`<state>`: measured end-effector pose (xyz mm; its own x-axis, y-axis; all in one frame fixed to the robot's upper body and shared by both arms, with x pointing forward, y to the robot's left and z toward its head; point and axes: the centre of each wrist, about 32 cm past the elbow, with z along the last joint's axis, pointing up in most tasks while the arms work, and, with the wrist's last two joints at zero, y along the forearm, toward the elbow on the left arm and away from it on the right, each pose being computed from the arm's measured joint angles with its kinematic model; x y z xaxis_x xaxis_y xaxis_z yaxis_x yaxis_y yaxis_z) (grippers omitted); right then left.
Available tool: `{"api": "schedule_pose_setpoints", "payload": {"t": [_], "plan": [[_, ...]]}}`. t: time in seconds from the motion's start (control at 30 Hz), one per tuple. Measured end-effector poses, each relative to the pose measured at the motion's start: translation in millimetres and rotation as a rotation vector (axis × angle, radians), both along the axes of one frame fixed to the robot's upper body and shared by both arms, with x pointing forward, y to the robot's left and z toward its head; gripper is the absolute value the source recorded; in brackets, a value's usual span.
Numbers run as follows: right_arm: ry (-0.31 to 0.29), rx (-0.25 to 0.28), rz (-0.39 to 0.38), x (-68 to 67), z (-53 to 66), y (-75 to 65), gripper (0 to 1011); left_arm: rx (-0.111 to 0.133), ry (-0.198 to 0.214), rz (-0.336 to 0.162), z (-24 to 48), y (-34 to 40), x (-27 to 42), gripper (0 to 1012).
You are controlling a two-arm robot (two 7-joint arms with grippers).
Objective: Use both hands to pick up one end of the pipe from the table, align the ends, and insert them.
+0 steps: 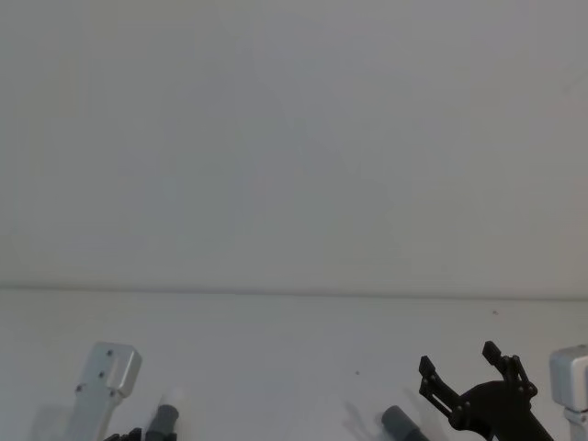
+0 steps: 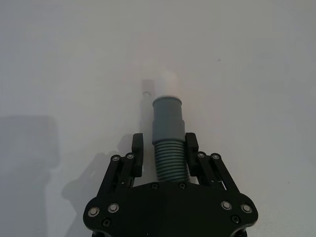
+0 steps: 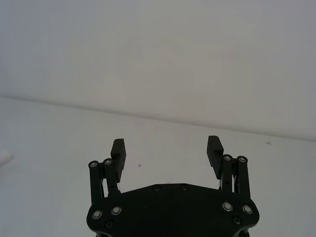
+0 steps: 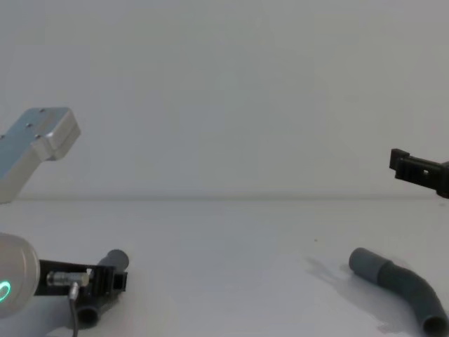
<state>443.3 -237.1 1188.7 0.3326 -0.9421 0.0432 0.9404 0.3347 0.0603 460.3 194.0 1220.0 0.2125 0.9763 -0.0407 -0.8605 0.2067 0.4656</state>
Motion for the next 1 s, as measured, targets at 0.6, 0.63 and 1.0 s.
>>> {"api": "schedule_pose_setpoints", "payload": {"t": [0.6, 0.63, 1.0], "plan": [[0.0, 0.0, 0.0, 0.0, 0.0, 0.0, 1001, 0.0, 0.0, 0.0, 0.0, 0.0, 0.0, 354], [0.0, 0.0, 0.0, 0.0, 0.0, 0.0, 1000, 0.0, 0.0, 0.0, 0.0, 0.0, 0.0, 354], [0.02, -0.008, 0.013, 0.9, 9.5, 3.6, 1001, 0.0, 0.0, 0.0, 0.0, -0.1, 0.0, 331]]}}
